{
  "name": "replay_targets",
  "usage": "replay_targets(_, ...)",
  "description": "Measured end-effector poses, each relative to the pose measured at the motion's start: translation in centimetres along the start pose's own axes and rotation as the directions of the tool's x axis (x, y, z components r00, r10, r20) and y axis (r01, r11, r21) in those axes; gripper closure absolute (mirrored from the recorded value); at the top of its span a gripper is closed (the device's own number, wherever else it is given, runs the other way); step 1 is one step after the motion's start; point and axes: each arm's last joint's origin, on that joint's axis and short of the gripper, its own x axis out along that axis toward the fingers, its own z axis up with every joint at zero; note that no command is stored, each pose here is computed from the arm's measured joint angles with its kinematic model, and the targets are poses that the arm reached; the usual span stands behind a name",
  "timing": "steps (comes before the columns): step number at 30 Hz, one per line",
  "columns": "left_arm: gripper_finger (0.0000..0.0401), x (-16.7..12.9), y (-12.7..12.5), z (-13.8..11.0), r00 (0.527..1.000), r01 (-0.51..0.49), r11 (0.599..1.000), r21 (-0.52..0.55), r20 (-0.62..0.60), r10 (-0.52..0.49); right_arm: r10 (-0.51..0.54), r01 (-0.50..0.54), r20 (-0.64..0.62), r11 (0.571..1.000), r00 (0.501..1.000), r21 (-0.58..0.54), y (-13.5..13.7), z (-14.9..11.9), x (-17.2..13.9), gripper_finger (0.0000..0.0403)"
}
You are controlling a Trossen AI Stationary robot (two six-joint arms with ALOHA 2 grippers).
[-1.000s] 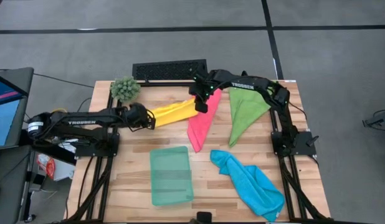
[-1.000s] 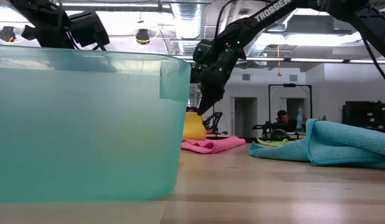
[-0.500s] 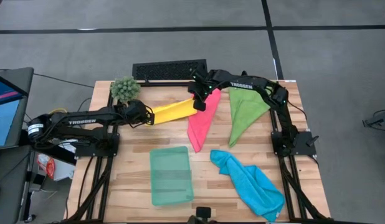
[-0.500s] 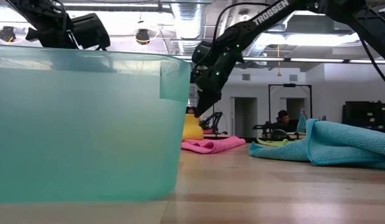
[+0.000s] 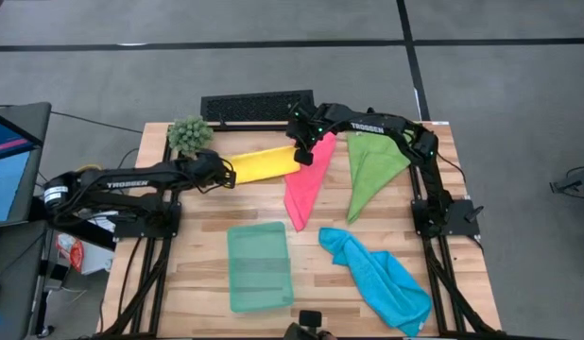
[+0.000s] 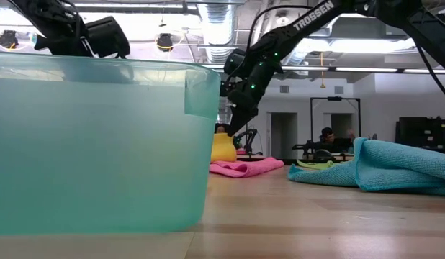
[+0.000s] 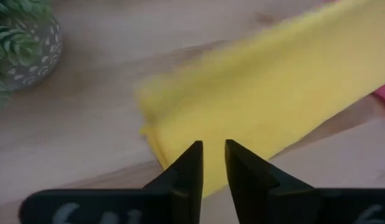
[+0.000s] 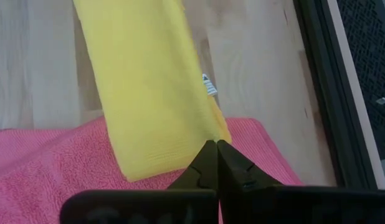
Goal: Fold microfiber towels
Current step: Fold the yellow towel
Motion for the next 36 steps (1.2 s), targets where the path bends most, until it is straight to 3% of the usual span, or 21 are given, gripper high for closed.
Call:
replay_targets(6, 0.0297, 1.4, -0.5, -0.4, 0.999, -0.003, 1.0, 0.023, -0.052, 0.004, -0.008, 0.008, 0.024, 1.0, 1.0, -0.004, -0.1, 0.2, 0.0, 0.0382)
replay_targets(15, 0.0287, 1.0, -1.3, -0.1, 0.997, 0.073, 0.997, 0.004, -0.01, -0.072, -0.028, 0.028, 0.063, 1.0, 0.998, -0.011, -0.2, 0.6, 0.0, 0.0302)
replay_targets(19, 0.0287, 1.0, -1.4, -0.1, 0.997, 0.076, 0.997, 0.009, -0.007, -0.076, -0.121, 0.121, 0.056, 0.993, 0.991, 0.002, -0.8, 0.7, -0.3, 0.0275)
replay_targets(26, 0.0287, 0.9, -2.1, 0.1, 0.989, 0.126, 0.991, 0.053, 0.074, -0.129, 0.141, -0.144, 0.156, 0.99, 0.978, 0.005, -0.8, 0.6, -2.6, 0.0276)
replay_targets(36, 0.032, 2.4, 0.3, -4.2, 0.997, 0.063, 0.997, 0.032, -0.045, -0.062, 0.221, -0.221, 0.02, 0.975, 0.975, 0.012, 1.7, -1.0, -0.1, 0.0308)
